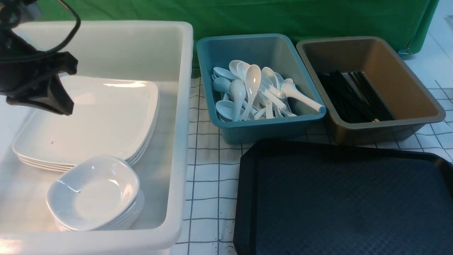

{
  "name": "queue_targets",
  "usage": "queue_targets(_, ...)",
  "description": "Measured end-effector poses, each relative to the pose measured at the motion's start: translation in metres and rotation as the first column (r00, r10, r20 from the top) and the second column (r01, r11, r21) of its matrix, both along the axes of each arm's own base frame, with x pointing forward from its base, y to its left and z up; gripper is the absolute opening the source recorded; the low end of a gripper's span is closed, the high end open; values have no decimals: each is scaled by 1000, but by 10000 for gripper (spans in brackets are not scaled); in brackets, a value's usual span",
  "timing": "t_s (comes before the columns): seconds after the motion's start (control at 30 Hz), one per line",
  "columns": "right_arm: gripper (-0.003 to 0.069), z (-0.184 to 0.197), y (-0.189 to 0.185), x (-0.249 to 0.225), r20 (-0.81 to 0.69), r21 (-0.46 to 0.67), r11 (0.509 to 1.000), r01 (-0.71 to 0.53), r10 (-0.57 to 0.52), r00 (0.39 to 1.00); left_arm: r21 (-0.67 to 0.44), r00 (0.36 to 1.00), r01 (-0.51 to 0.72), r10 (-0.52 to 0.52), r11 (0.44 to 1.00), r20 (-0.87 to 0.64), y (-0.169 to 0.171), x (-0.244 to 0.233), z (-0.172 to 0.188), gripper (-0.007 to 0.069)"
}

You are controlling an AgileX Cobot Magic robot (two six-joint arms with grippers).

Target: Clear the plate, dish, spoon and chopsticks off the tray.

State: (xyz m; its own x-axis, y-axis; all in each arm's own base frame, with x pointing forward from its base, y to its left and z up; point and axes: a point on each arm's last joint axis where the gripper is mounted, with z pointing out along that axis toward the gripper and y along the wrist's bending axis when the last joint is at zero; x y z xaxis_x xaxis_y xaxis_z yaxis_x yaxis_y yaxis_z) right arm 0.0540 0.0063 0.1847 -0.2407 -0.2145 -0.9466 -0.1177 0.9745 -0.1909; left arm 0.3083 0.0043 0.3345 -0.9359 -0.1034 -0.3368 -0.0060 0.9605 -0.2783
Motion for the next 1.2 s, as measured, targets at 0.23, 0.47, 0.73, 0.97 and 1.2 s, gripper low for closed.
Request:
queue_targets(0.23,153,0,0,0,-7,53,998,14,-13,1000,-18,982,189,-189,982,-7,-49,-5,0,64)
queue_targets(0.47,165,0,0,0,-33,256,964,72,-65,997,-11,933,359,-359,933,1,-93,-15,0,67)
queue_targets(0.73,176,0,0,0,-39,297,951,84,-76,996,-13,916,402,-402,916,6,-102,-18,0,70)
queue_targets(0.97,192,0,0,0,-39,293,952,84,-76,996,-10,918,397,-397,918,22,-102,-16,1,71)
queue_targets(1.2,199,-1,-2,0,-34,227,970,90,-85,996,-29,919,395,-394,918,10,-103,-18,1,71)
